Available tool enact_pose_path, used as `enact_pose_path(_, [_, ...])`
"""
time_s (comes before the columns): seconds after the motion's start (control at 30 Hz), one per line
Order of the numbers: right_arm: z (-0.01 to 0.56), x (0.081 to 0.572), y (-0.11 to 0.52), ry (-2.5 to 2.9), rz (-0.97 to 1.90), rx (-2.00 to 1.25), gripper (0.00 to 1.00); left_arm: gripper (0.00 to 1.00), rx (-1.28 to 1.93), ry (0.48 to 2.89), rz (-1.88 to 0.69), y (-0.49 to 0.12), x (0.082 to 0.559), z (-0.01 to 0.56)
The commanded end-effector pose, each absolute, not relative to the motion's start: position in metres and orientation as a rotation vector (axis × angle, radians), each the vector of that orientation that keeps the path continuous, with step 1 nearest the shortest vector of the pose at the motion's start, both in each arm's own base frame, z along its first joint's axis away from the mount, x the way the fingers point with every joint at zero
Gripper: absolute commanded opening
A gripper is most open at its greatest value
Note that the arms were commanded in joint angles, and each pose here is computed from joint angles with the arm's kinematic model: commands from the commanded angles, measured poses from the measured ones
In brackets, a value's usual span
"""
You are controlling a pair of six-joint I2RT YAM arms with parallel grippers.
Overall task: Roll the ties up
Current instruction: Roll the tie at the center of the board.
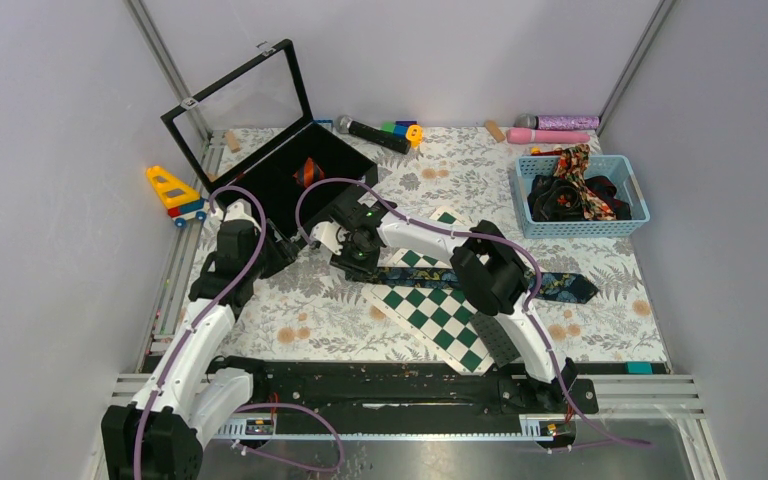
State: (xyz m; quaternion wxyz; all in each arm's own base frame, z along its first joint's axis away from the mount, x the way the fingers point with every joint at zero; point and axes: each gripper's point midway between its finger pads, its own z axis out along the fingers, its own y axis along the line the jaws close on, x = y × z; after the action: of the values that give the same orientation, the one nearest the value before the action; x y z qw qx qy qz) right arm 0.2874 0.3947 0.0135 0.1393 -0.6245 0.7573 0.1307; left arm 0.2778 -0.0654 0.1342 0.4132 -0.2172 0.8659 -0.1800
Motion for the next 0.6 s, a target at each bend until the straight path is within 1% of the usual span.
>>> enact_pose_path(0.0, [0.014, 0.285, 0.403, 2.180, 0.390, -1.813, 0.40, 0.50, -0.520, 2.131, -0.484, -0.068, 0.285, 0.148])
enact_pose_path(0.03, [0.014, 0.284, 0.403, 2.181, 0.393, -1.814, 0.41, 0.50, -0.521, 2.130, -0.483, -0.068, 0.285, 0.148])
enact_pose_path(0.07, [0.015, 0.284, 0.403, 2.179, 0.397, -1.815, 0.45, 0.50, -0.521, 2.131, -0.480, -0.067, 0.285, 0.147])
enact_pose_path(0.13, [0.015, 0.284, 0.403, 2.178, 0.396, -1.813, 0.58, 0.50, -0.521, 2.132, -0.478, -0.067, 0.285, 0.148])
enact_pose_path(0.17, [0.016, 0.284, 0.403, 2.177, 0.397, -1.813, 0.63, 0.50, -0.522, 2.131, -0.478, -0.067, 0.285, 0.148])
enact_pose_path(0.27, [0.017, 0.284, 0.405, 2.176, 0.406, -1.809, 0.69, 0.50, -0.523, 2.129, -0.479, -0.067, 0.285, 0.149])
enact_pose_path(0.33, [0.019, 0.284, 0.408, 2.175, 0.422, -1.795, 0.71, 0.50, -0.524, 2.130, -0.477, -0.066, 0.285, 0.148])
enact_pose_path(0.57, [0.018, 0.283, 0.417, 2.179, 0.452, -1.773, 0.72, 0.50, -0.525, 2.126, -0.475, -0.066, 0.284, 0.149])
